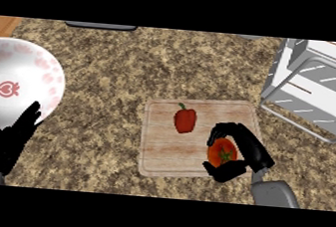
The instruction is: Pick the tomato from the cutting board and place it in the tiered basket
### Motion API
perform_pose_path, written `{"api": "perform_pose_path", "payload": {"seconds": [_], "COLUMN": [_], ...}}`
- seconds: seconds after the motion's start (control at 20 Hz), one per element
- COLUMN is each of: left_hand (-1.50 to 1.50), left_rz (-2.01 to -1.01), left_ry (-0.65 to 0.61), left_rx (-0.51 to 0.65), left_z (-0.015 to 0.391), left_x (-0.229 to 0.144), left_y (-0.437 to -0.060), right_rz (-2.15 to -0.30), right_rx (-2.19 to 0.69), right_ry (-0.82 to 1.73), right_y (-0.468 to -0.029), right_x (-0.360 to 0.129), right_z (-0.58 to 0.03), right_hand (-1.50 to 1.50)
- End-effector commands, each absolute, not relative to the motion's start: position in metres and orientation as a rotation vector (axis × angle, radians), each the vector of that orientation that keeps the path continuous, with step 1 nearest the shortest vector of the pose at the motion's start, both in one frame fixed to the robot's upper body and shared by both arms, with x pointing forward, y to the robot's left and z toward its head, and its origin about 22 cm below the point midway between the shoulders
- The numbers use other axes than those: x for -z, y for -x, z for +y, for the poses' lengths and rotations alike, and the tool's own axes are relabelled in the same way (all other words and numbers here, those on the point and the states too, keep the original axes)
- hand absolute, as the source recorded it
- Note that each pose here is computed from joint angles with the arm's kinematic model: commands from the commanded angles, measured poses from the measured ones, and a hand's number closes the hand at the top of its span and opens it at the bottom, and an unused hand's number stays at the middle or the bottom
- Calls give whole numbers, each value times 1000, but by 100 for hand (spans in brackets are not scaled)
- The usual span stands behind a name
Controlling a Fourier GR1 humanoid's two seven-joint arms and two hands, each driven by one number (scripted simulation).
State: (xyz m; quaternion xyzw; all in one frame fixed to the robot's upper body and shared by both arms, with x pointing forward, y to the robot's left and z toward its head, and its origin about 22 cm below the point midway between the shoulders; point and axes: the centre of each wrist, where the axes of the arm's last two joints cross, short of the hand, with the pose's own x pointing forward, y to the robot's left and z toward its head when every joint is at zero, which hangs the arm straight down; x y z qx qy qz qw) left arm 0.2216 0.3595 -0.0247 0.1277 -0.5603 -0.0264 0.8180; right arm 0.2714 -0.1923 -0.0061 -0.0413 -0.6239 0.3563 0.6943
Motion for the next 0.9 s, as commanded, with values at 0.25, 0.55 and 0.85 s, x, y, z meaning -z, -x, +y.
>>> {"api": "perform_pose_path", "payload": {"seconds": [0.25,0.55,0.85], "left_hand": [0,0,0], "left_rz": [-1203,-1193,-1211], "left_ry": [-276,-259,-244], "left_rx": [102,112,100], "left_z": [362,349,349], "left_x": [16,19,19], "left_y": [-228,-233,-238], "right_rz": [-1167,-1155,-1169], "right_rx": [-660,-466,-298], "right_ry": [866,1257,1425], "right_y": [-316,-332,-339], "right_x": [-54,-121,-182], "right_z": [-135,-81,-30], "right_hand": [150,150,150]}}
